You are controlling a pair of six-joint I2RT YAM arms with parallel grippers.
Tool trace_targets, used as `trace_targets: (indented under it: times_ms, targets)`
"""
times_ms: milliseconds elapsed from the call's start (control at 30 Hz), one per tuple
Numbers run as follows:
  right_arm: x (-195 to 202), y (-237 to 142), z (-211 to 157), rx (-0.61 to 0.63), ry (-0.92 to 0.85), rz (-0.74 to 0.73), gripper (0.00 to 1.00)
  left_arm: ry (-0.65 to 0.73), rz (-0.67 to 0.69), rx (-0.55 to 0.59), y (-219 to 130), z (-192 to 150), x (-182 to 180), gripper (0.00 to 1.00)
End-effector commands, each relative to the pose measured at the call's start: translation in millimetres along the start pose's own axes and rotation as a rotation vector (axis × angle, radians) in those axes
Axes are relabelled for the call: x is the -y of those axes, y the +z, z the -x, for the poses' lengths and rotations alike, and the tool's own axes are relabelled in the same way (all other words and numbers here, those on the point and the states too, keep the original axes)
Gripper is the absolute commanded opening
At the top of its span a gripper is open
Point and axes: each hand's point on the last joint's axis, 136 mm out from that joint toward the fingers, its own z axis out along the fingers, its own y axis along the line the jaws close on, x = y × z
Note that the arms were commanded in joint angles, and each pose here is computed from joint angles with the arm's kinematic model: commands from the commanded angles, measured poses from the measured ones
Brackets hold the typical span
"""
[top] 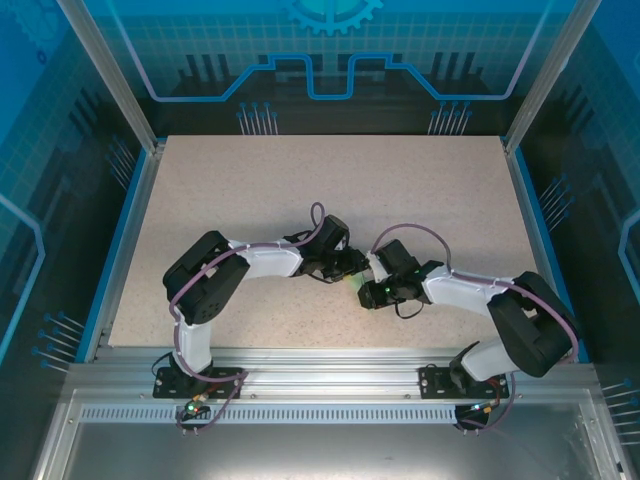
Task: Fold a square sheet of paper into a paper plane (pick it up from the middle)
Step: Fold the wing for the fifth time at the center of the table.
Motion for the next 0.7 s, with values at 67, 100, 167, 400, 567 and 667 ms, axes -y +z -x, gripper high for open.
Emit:
trace_targets:
  times_ms: [67,100,167,400,567,667]
  targets:
    - [0,3,-3,-0.017,0.044,0.046,0.17,0.045,-0.047,0.005,-6,4,19,0.41]
    - [0,3,-3,-0.016,0.052,0.058,0.15,0.049,-0.049,0.008,-8,5,20,0.41]
    - [1,3,-4,-0.019,0.072,0.079,0.12,0.055,-0.056,0.012,-10,6,22,0.41]
    - [6,7,-7,-0.038,0.135,0.126,0.08,0.073,-0.088,0.022,-19,7,32,0.44]
    - [9,8,-6,-0.040,0.188,0.166,0.06,0.099,-0.130,0.048,-35,7,43,0.50]
    - [11,8,-5,-0.041,0.211,0.187,0.07,0.109,-0.151,0.055,-41,4,45,0.51]
